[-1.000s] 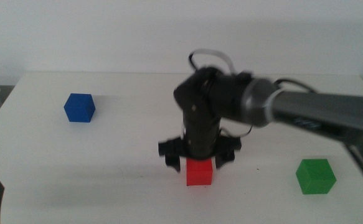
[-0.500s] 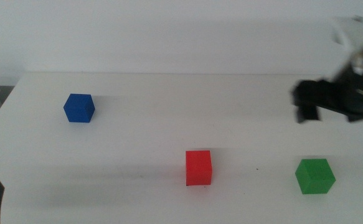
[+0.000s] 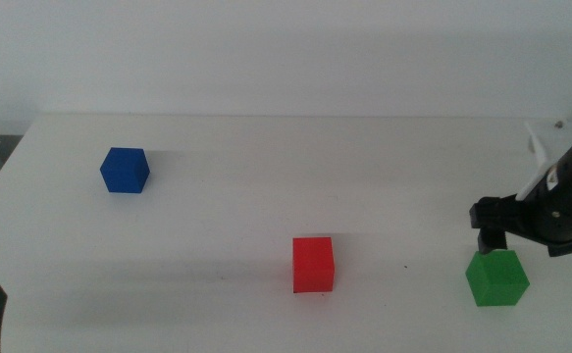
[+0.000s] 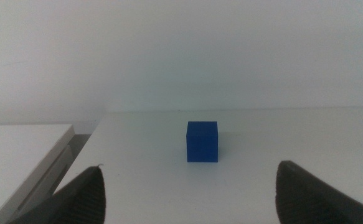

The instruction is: Stack red cubes first, then green, then blue cubes in a specific spot.

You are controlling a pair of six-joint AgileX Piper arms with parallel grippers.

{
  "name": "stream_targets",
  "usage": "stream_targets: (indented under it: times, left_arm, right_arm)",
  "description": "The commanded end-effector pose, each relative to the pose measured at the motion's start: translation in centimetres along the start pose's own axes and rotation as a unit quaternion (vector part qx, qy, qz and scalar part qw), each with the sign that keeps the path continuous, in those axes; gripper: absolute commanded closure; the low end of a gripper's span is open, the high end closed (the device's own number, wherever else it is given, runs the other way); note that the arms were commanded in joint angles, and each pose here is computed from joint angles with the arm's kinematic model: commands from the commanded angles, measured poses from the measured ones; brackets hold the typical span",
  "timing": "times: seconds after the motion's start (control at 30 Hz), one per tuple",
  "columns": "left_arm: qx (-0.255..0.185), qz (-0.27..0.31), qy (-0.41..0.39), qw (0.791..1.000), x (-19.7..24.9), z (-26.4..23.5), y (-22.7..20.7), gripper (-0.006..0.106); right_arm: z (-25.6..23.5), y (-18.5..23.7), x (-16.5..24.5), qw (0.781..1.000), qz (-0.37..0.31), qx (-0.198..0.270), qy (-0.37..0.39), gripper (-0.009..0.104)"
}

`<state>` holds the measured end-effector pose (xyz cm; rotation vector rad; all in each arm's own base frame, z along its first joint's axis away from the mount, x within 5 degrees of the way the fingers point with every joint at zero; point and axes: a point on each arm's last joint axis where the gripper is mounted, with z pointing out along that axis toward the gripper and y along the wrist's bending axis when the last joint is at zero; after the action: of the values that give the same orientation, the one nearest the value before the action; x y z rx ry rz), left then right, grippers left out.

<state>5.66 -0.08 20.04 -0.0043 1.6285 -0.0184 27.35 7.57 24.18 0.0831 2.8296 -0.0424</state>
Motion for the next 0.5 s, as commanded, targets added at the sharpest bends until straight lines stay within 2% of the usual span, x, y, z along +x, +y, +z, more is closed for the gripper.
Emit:
stream_targets:
  times: [0.0, 0.23, 0.47]
  left_arm:
    - [0.000, -0.004, -0.004, 1.000, 0.0, 0.0, 0.0, 0.007]
    - [0.000, -0.004, -0.004, 1.000, 0.0, 0.0, 0.0, 0.007]
    - [0.000, -0.004, -0.004, 1.000, 0.0, 0.0, 0.0, 0.007]
  right_arm:
    - [1.5, -0.3, -0.3, 1.000, 0.001, 0.004, 0.006, 0.002]
    - [4.6, 0.4, -0.5, 0.999, 0.005, 0.003, 0.037, 0.002]
    - [6.8, 0.7, -0.9, 0.999, 0.028, 0.008, 0.036, 0.002]
